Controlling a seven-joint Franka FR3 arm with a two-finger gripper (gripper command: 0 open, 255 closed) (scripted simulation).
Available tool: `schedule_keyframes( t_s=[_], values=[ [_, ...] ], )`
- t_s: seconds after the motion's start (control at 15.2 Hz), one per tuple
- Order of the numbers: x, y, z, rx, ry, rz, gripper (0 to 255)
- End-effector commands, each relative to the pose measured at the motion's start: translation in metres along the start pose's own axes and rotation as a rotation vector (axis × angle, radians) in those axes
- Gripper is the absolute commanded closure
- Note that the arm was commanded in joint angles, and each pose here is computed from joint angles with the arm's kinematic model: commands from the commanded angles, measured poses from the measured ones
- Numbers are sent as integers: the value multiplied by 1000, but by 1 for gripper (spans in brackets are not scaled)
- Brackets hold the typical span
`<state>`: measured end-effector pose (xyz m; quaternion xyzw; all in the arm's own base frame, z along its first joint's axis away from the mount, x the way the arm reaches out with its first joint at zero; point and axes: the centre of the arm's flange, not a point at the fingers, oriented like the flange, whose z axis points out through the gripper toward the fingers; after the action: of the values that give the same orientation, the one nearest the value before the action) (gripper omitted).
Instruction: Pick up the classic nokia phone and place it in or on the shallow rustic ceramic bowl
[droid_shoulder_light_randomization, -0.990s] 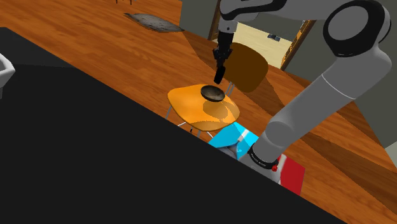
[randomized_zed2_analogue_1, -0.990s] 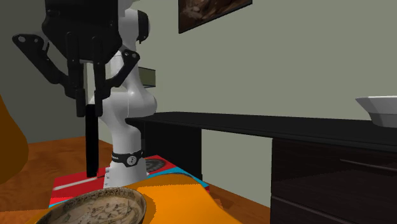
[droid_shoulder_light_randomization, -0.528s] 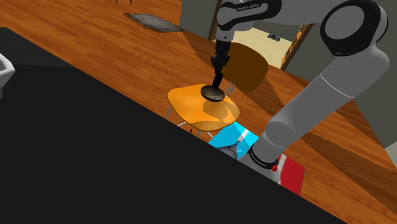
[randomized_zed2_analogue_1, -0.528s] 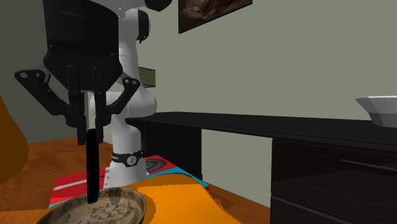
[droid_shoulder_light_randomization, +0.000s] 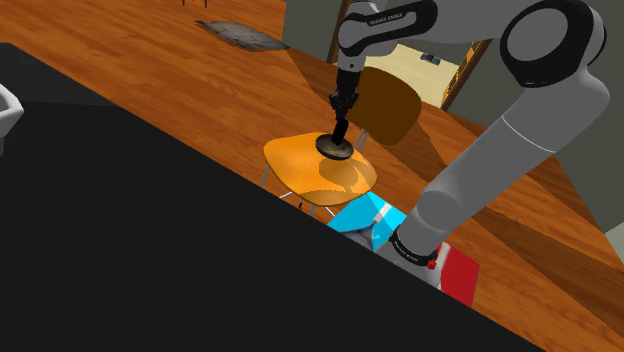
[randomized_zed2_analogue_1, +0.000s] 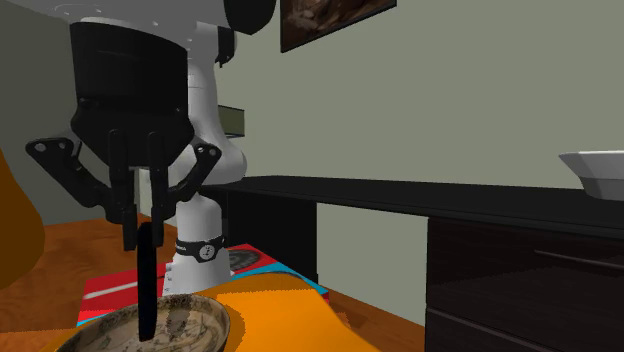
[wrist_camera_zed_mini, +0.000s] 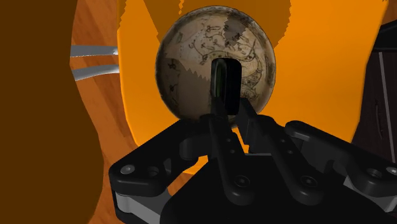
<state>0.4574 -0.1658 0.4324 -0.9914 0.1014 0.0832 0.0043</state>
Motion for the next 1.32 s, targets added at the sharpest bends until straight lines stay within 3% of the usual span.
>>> schedule_keyframes(
  t_s=[0.0,0.07,0.13,0.46,0.73,1.25],
  values=[
    [0,0,0,0,0,0,255],
    [0,0,0,0,0,0,255],
    [0,0,0,0,0,0,0],
    [0,0,0,0,0,0,0],
    [0,0,-50,0,0,0,0],
    [0,0,-50,0,0,0,0]
  ],
)
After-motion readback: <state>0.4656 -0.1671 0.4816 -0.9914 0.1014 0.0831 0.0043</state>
